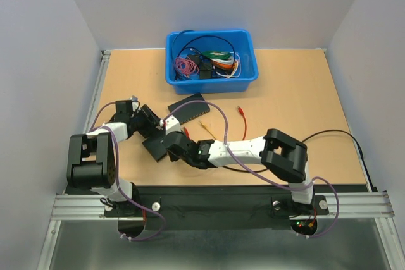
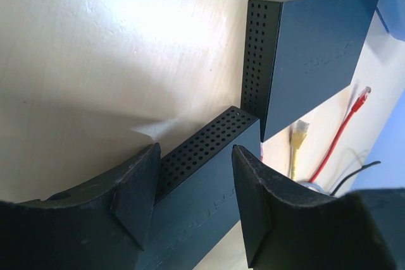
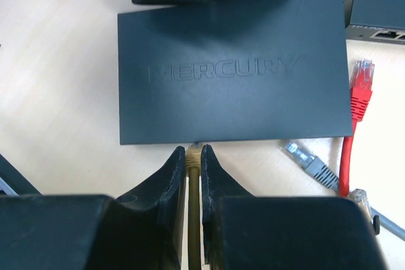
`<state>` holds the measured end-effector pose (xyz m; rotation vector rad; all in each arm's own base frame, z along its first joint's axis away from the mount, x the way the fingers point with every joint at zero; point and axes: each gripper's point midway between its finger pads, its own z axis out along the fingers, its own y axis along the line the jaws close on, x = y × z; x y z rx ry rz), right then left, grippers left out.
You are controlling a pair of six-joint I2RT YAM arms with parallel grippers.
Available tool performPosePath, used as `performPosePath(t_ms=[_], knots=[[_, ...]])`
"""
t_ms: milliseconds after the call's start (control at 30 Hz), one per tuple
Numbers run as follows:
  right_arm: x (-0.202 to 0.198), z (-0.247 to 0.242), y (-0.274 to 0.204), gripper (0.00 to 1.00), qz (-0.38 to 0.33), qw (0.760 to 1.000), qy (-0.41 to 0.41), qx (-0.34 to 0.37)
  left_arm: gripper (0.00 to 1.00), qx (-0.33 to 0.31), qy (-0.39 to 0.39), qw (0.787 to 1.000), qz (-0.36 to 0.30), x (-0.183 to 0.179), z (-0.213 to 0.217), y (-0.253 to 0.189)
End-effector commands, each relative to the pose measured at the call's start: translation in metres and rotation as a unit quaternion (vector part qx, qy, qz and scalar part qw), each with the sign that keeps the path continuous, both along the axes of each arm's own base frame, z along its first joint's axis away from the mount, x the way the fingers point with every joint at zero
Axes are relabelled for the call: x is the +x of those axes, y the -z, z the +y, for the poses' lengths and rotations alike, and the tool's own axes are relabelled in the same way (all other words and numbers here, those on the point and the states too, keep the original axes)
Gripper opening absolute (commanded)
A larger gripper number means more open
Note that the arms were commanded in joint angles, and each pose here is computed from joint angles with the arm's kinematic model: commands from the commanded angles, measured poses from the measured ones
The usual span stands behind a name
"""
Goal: Insert the plug into the switch port
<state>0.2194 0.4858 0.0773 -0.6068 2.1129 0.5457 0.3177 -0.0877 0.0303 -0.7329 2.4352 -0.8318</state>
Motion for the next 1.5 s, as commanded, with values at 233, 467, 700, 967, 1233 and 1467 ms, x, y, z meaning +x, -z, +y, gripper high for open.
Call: performPosePath(t_ms=[233,467,700,967,1233,1467], knots=[[0.019,0.014,-0.034,0.01,-0.038,0.994,0.041,0.090,0.62,-0.025,0.021,0.983,0.183,-0.089,-0.015,0.044],[-0.007,-0.012,-0.015,0.01,-0.012,0.998,-0.003,0.059,0.62,-0.025,0.018,0.982,0.184,-0.088,-0.013,0.045],[-0.055,-0.054,0.051,0.00,0.082,0.992,-0.078,-0.060,0.62,-0.030,0.005,0.984,0.176,-0.083,-0.009,0.043],[-0.097,-0.093,0.105,0.09,0.181,0.957,-0.145,-0.177,0.62,-0.049,-0.019,0.985,0.167,-0.072,-0.002,0.041],[-0.091,-0.101,0.102,0.47,0.160,0.951,-0.158,-0.214,0.62,-0.032,-0.054,0.985,0.159,-0.066,0.011,0.033],[-0.076,-0.099,0.090,0.56,0.117,0.945,-0.180,-0.249,0.64,-0.020,-0.068,0.986,0.150,-0.054,0.023,0.027]])
